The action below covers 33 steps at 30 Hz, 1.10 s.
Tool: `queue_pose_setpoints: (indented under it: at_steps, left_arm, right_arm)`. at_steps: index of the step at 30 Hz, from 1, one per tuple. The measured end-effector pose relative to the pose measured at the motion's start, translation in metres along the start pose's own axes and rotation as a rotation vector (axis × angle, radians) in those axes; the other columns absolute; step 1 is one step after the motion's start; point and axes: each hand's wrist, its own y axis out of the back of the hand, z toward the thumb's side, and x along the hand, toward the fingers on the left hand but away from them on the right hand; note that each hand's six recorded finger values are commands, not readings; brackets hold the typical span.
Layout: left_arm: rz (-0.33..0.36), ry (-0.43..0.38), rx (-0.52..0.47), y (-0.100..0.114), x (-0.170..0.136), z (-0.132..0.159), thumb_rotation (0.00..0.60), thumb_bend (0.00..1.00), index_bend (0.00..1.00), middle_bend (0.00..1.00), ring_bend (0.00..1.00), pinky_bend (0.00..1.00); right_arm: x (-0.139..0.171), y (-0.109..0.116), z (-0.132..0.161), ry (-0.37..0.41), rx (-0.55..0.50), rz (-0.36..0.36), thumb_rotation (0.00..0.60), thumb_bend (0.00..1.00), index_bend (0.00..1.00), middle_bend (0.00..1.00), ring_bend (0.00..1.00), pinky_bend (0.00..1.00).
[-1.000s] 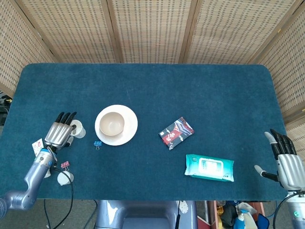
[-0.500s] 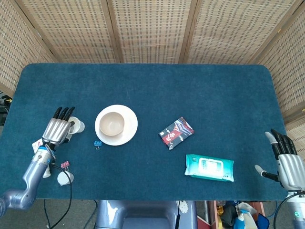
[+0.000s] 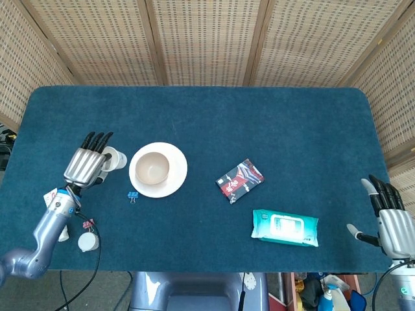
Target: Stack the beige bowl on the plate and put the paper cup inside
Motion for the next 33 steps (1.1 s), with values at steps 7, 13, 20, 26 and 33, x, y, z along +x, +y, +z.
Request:
queue_pose_setpoints:
  at_steps: [7, 13, 20, 26, 33]
  left_arm:
    - [0.006, -0.06, 0.001, 0.013, 0.017, 0.038, 0.6, 0.41, 0.65, 0.0, 0.0, 0.01]
    - [-0.022, -0.089, -0.009, 0.01, 0.028, 0.067, 0.6, 0.41, 0.65, 0.0, 0.0, 0.01]
    - [-0.073, -0.102, -0.009, -0.005, 0.042, 0.096, 0.6, 0.41, 0.65, 0.0, 0.0, 0.01]
    - [-0.102, -0.075, -0.003, -0.013, 0.049, 0.097, 0.6, 0.41, 0.65, 0.0, 0.0, 0.01]
    - [-0.133, -0.058, 0.006, -0.022, 0.053, 0.1, 0.6, 0.41, 0.62, 0.0, 0.0, 0.01]
  right_arm:
    - [-0.001, 0.002, -0.003, -0.008, -0.011, -0.004, 0.6, 0.15, 0.0, 0.0, 0.0, 0.0]
    - [-0.001, 0.004, -0.006, -0.011, -0.029, -0.008, 0.6, 0.15, 0.0, 0.0, 0.0, 0.0]
    - [-0.001, 0.006, -0.011, -0.022, -0.044, -0.011, 0.6, 0.15, 0.0, 0.0, 0.0, 0.0]
    - [-0.002, 0.005, -0.01, -0.016, -0.044, -0.006, 0.6, 0.15, 0.0, 0.0, 0.0, 0.0]
    - [-0.002, 0.006, -0.012, -0.021, -0.05, -0.009, 0.6, 0.15, 0.0, 0.0, 0.0, 0.0]
